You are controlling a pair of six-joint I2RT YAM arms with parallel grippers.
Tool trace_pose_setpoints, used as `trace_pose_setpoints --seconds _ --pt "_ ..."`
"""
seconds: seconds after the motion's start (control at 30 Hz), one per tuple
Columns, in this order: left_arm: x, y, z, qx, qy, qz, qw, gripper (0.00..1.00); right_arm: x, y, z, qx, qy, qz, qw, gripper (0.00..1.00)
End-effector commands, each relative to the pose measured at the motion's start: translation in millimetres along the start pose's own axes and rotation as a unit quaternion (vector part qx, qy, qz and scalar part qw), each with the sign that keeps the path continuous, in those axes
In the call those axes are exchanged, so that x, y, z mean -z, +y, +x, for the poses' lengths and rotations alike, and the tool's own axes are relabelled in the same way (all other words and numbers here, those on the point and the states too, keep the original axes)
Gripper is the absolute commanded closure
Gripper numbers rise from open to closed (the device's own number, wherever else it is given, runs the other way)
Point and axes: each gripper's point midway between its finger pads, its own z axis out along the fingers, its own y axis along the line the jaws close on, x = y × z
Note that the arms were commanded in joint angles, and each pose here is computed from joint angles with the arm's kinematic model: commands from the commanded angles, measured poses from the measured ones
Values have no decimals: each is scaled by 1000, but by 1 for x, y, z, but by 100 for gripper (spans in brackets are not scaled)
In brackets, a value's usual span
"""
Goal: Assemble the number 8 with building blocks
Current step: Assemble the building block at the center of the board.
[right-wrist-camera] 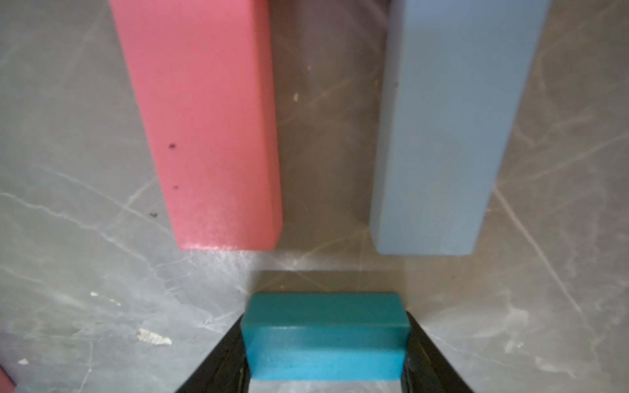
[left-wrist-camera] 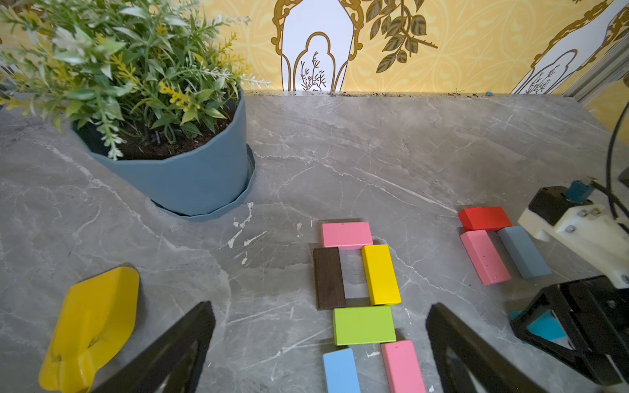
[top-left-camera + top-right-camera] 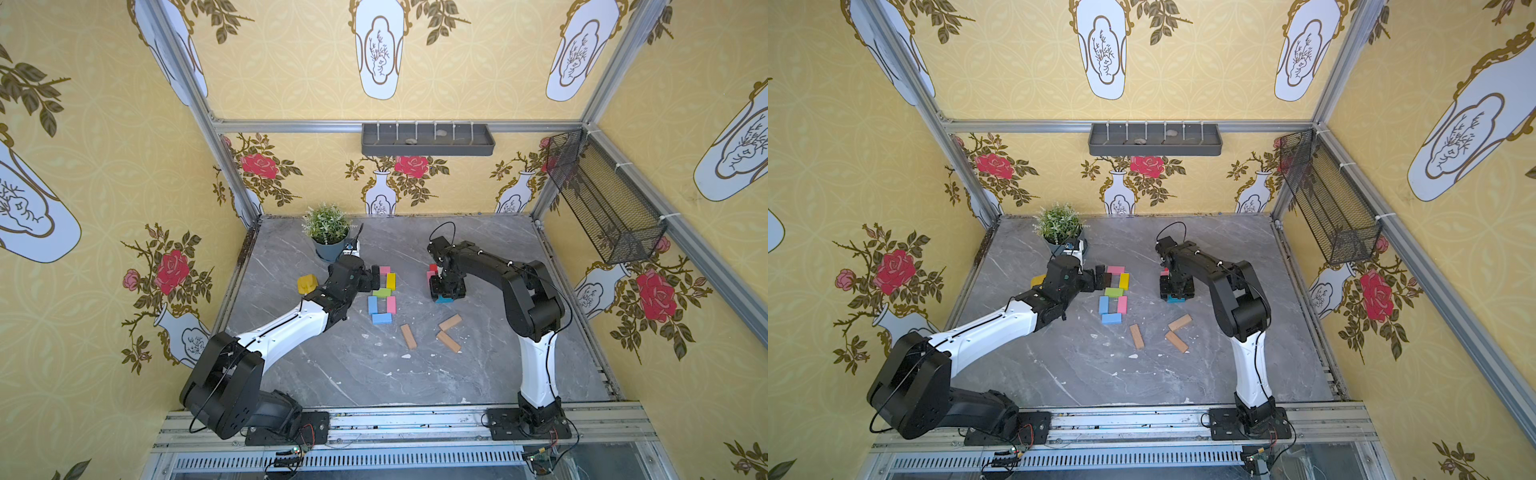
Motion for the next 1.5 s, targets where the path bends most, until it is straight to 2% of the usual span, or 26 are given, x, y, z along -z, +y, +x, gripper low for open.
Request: trace_pose_setpoints --seconds 0.0,1.47 --pt "-2 1 1 -3 0 -3 1000 0 -6 -2 -18 1 -34 6 999 41" --pt "-3 -1 2 -3 3 -1 1000 0 -9 4 -39 -18 -44 -5 999 38"
